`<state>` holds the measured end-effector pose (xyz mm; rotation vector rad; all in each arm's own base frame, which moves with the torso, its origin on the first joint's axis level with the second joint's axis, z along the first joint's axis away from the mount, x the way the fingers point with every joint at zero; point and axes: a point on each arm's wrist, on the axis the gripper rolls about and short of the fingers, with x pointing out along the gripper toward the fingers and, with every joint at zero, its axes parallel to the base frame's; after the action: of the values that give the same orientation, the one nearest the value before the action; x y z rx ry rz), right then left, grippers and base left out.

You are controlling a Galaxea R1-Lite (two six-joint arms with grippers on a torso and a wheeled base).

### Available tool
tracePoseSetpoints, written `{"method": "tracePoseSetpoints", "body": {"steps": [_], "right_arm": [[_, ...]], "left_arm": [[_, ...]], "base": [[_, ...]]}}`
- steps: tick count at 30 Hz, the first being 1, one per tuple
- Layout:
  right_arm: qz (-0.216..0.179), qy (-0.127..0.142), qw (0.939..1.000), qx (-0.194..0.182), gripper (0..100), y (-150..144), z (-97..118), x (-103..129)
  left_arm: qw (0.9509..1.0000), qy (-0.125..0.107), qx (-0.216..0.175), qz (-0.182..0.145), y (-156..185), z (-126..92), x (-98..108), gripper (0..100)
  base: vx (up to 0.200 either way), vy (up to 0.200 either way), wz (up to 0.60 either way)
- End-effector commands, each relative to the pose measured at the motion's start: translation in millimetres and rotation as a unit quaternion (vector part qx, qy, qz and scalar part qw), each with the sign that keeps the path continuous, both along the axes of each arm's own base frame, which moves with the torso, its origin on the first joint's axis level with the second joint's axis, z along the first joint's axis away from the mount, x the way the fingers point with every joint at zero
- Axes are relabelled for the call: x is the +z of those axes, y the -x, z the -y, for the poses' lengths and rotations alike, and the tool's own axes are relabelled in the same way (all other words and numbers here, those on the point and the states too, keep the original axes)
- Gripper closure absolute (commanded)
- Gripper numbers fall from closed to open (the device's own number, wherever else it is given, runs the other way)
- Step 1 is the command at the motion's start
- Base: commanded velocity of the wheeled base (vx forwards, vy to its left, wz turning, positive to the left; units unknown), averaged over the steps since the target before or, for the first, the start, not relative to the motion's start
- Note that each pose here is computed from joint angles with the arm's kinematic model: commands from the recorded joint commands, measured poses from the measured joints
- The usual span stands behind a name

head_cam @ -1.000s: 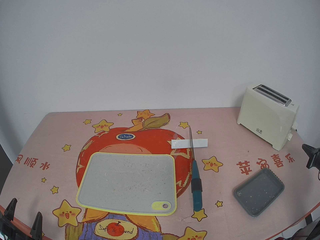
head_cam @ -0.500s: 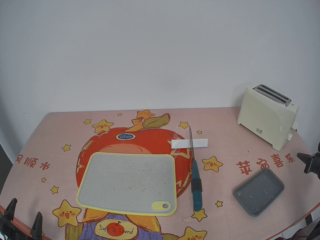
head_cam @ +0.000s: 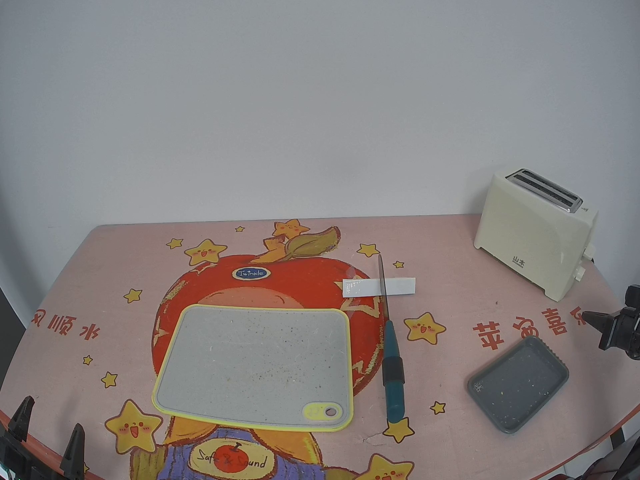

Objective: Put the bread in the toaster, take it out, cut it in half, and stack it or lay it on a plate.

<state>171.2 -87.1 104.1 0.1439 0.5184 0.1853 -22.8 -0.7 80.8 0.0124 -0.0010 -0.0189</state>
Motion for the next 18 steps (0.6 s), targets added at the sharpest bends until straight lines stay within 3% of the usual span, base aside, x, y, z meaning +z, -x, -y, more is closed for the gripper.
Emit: {"method": "tracePoseSetpoints", "body": {"steps": [1,9,18], "right_arm": [[-0.003,0.0,1.0,0.0,100,-5,2,-1],[0.01,0.009,0.9999,-0.004,100,-12,8,3],[0.038,0.021,0.9989,-0.015,100,-26,22,-9]], "left_arm": [[1.0,0.0,0.0,-0.003,0,0,-5,0],[1.0,0.0,0.0,-0.003,0,0,-5,0],[1.0,0.0,0.0,-0.003,0,0,-5,0]], "base": [[0.0,0.0,0.0],[0.0,0.0,0.0],[0.0,0.0,0.0]]}}
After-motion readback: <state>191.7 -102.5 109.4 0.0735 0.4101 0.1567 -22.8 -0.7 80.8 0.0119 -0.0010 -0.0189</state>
